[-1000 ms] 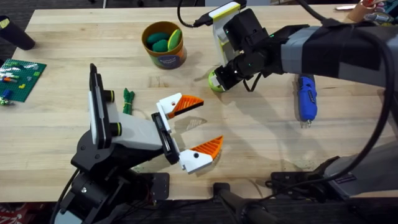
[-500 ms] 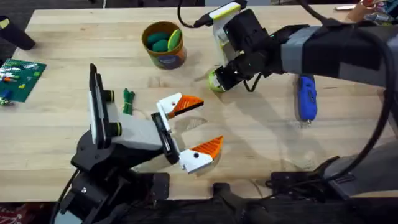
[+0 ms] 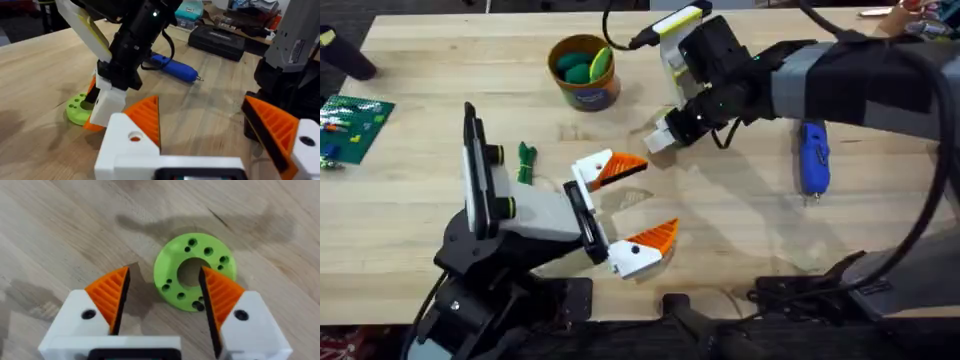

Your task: Pick up the gripper from the table and insert it into the empty holder that is missing its gripper. Then pick up a screw, insert it into the mounting hole, and use the screwdriver to tighten it. Finally, clean up the table by picking up the vegetable and placing it into the bucket.

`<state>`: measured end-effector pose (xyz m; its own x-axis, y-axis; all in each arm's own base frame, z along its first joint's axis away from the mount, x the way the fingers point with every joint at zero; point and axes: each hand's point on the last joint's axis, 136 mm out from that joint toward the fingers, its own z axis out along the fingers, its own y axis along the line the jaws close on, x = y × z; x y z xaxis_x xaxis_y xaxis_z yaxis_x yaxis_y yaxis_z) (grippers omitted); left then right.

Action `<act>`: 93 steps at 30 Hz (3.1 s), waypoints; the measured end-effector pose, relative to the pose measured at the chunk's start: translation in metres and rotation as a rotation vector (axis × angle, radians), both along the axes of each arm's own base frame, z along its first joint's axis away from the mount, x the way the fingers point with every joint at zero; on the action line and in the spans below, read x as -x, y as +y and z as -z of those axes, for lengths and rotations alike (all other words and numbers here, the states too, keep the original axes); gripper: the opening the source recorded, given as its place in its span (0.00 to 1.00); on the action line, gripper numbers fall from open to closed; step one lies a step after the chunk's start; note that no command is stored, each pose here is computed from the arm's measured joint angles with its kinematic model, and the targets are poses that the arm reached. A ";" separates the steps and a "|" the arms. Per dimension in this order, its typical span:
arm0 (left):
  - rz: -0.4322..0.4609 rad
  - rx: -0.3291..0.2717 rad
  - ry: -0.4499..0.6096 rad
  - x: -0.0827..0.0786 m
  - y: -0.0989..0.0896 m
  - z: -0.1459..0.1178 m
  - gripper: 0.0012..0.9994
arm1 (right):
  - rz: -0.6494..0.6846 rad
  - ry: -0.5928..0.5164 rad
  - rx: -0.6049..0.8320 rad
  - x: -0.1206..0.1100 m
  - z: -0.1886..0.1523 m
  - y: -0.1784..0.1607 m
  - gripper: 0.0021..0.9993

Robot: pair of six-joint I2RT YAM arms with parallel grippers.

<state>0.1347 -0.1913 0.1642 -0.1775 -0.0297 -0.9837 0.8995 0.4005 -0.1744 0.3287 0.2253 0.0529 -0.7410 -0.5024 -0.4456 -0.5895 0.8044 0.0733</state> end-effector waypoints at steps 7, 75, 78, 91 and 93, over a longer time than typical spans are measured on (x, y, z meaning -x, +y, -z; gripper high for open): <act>0.000 0.000 0.000 0.000 0.000 0.000 0.99 | 0.000 -0.005 -0.005 0.004 -0.010 -0.002 0.82; 0.000 0.000 0.000 0.000 0.000 0.000 0.99 | -0.005 0.019 0.119 0.010 0.000 -0.024 0.36; 0.000 0.000 0.000 0.000 0.000 0.000 0.99 | -0.005 0.017 0.119 0.009 -0.001 -0.024 0.26; 0.000 0.000 0.000 0.000 0.000 0.000 0.99 | -0.004 0.015 0.117 0.008 -0.001 -0.023 0.01; 0.000 0.000 0.000 0.000 0.000 0.000 0.99 | -0.004 0.014 0.117 0.008 -0.001 -0.024 0.01</act>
<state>0.1347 -0.1913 0.1643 -0.1772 -0.0298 -0.9837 0.8996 0.4005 -0.1742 0.3206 0.2018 0.0534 -0.7447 -0.5534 -0.3730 -0.5923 0.8056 -0.0126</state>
